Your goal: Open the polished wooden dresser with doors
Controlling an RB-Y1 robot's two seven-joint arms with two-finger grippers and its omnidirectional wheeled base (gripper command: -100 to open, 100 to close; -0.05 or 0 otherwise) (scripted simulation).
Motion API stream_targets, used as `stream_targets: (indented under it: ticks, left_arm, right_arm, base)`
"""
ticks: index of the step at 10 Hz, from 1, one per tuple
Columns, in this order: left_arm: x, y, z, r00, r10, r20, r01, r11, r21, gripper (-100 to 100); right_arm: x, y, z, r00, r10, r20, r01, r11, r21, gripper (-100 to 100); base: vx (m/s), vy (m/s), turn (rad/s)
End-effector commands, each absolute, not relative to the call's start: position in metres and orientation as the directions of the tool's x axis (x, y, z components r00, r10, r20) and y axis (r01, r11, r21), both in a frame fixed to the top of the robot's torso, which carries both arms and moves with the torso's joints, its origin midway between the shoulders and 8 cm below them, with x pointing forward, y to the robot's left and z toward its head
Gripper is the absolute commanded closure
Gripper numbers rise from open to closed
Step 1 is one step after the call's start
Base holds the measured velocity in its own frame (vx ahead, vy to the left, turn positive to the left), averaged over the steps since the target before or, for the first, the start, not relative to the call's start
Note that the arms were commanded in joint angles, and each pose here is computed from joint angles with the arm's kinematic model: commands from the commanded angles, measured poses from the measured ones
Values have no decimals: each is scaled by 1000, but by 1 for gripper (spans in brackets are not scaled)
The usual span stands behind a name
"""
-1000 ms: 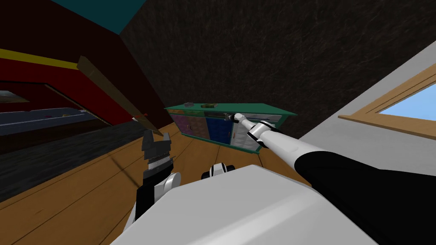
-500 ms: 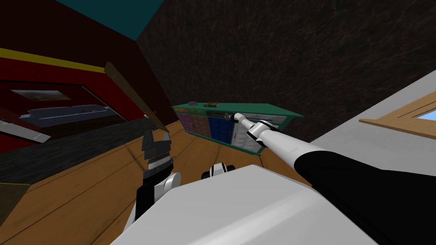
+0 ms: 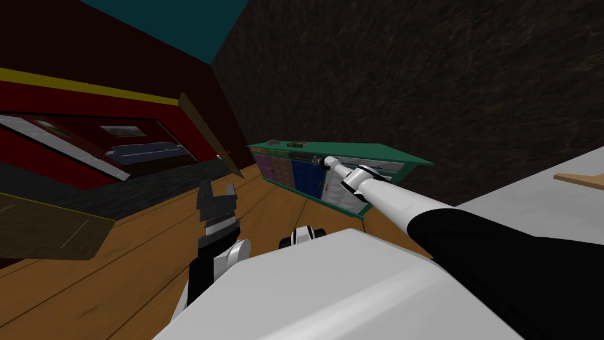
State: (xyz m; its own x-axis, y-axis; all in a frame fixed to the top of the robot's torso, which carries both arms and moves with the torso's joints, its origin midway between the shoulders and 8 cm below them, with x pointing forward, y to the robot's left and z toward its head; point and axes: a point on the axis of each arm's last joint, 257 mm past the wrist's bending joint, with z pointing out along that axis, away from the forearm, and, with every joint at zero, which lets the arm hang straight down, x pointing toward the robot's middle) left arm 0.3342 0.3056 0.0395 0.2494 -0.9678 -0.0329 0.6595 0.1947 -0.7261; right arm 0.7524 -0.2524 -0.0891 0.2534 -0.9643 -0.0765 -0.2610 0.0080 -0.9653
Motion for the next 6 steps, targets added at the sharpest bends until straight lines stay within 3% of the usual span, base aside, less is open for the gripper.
stream_targets:
  ticks: [1,5,6]
  left_arm:
    - [334,306,39,249,-968,-33,659,195,-726,0]
    - [334,306,40,249,-968,-33,660,194,-726,0]
    - [334,306,40,249,-968,-33,660,194,-726,0]
  right_arm:
    - [753,-256,-88,247,-966,-71,-259,5,-966,100]
    - [754,-261,-84,235,-970,-67,-255,5,-967,100]
    - [745,-258,-99,271,-958,-93,-282,13,-959,-100]
  base:
    - [-68,88,-14]
    - [-119,125,-24]
    - [57,113,-218]
